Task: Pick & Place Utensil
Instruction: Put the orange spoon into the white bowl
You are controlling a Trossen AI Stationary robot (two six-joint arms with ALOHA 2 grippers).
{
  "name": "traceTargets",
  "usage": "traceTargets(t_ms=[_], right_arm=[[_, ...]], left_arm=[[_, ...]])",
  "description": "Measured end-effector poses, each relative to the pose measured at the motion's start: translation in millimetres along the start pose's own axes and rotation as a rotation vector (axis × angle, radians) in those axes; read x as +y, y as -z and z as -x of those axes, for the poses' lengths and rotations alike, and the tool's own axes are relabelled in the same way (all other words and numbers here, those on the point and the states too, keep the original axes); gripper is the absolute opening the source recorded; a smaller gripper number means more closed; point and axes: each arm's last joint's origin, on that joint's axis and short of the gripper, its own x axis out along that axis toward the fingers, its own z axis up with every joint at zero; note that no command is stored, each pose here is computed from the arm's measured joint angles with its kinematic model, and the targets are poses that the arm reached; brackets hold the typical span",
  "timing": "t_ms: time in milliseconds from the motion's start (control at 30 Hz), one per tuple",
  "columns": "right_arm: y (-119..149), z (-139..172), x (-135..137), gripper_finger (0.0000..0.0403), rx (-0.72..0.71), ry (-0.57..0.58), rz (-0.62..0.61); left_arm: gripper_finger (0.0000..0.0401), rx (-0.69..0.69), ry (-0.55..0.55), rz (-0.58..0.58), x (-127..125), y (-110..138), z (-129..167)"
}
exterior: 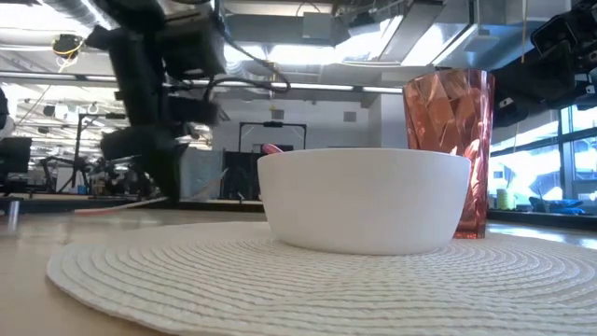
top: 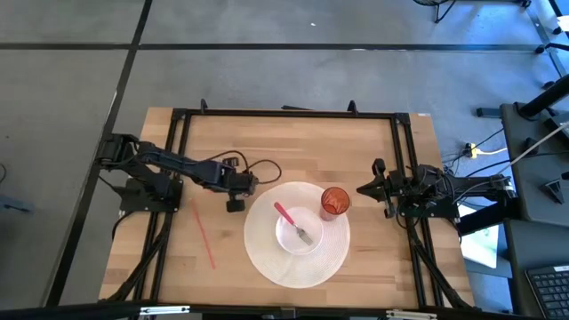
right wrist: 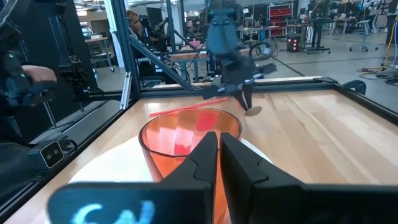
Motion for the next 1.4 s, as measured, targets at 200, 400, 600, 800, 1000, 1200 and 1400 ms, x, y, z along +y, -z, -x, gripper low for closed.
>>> traceTargets(t_ms=[200, 400, 600, 800, 1000, 1200, 1400], right_arm=[[0.0, 0.0, 0.0, 0.0021, 0.0, 0.0, -0.003], [0.1, -0.1, 0.0, 0.0021, 0.002, 0.0, -0.006], [0.1, -0.1, 0.0, 0.0021, 0.002, 0.0, -0.006], [0.1, -0.1, 0.0, 0.0021, 0.002, 0.0, -0.006], [0.1, -0.1, 0.0, 0.0021, 0.002, 0.0, -0.006], [0.1, -0.1, 0.0, 0.0021, 0.002, 0.0, -0.007], [0.2, -0.1, 0.0, 0.0021, 0.002, 0.0, -0.002]], left_arm=[[0.0004, -0.043, -0.025, -0.032, -7.7, -8.9, 12.0], [0.0003, -0.091, -0.039, -0.057, -14.8, -17.6, 23.6], [0.0003, -0.114, -0.076, -0.087, -19.6, -18.4, 27.5], [0.0003, -0.209, -0.195, -0.243, -34.3, -28.8, 49.3], [0.0003, -0.324, -0.262, -0.305, -55.6, -55.6, 82.5], [0.0003, -0.34, -0.392, -0.612, -88.9, -82.8, 92.6], [0.0003, -0.256, -0.54, -0.955, -122.6, -110.3, 71.3]])
